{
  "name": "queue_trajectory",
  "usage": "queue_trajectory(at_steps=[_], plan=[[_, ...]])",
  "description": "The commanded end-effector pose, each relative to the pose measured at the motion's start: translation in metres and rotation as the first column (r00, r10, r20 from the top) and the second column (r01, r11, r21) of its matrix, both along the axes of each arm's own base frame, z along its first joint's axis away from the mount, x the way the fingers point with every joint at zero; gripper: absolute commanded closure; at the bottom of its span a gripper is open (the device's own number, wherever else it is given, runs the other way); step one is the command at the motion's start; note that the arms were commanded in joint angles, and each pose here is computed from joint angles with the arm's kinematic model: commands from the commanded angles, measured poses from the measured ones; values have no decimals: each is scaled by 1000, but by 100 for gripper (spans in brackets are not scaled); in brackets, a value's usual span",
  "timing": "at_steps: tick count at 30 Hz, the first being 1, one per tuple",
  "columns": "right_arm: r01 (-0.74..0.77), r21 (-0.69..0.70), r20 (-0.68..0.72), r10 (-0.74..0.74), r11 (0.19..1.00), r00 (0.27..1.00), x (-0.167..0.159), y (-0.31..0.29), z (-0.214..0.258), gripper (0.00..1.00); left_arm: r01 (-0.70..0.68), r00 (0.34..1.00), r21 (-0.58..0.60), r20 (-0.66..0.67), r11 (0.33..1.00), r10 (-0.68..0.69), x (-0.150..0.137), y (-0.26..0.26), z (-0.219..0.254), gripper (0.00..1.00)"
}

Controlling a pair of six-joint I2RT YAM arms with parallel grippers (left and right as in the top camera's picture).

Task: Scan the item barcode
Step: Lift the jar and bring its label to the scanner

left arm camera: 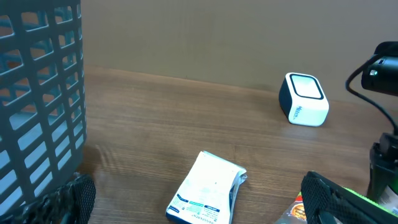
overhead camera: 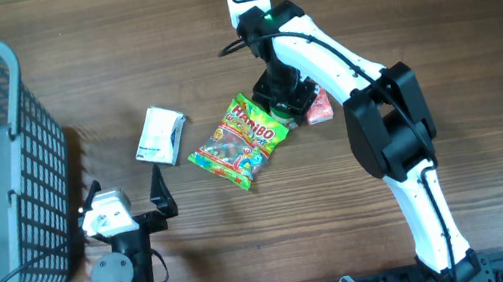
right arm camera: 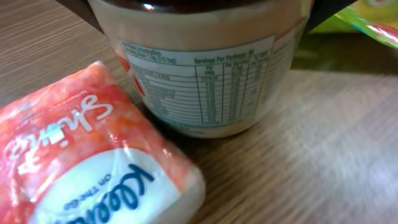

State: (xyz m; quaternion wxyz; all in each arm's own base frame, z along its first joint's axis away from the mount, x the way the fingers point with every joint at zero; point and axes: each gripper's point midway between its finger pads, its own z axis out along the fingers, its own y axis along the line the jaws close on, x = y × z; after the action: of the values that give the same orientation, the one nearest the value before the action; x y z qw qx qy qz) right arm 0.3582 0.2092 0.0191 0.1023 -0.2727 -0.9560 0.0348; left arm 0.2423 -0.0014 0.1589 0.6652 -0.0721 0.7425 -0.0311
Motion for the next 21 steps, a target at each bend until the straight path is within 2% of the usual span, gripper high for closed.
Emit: queue_trajectory(at_steps=[1,5,8,11,13,17,21], plan=[[-199,73,6,199,977,980,4,-5,21,50,-11,1000,-14,-1,1000,11,0,1,-3,0],[-304,111,84,296,946,951,14,-21,73,50,-10,1000,-14,-1,1000,10,0,1,-3,0],[-331,191,121,312,924,942,4,-31,112,49,-11,1000,-14,-1,1000,11,0,1,-3,0],[-397,386,184,352,833,918,-5,-8,137,49,-11,1000,-14,-1,1000,11,0,1,-3,0],[-449,561,243,380,696,893,-16,22,156,49,-11,1000,-14,-1,1000,11,0,1,-3,0],[-422,684,236,366,595,900,-31,49,168,49,-11,1000,-14,-1,1000,11,0,1,-3,0],[-445,708,241,404,549,882,-45,67,172,48,-10,1000,-14,-1,1000,10,0,1,-3,0]])
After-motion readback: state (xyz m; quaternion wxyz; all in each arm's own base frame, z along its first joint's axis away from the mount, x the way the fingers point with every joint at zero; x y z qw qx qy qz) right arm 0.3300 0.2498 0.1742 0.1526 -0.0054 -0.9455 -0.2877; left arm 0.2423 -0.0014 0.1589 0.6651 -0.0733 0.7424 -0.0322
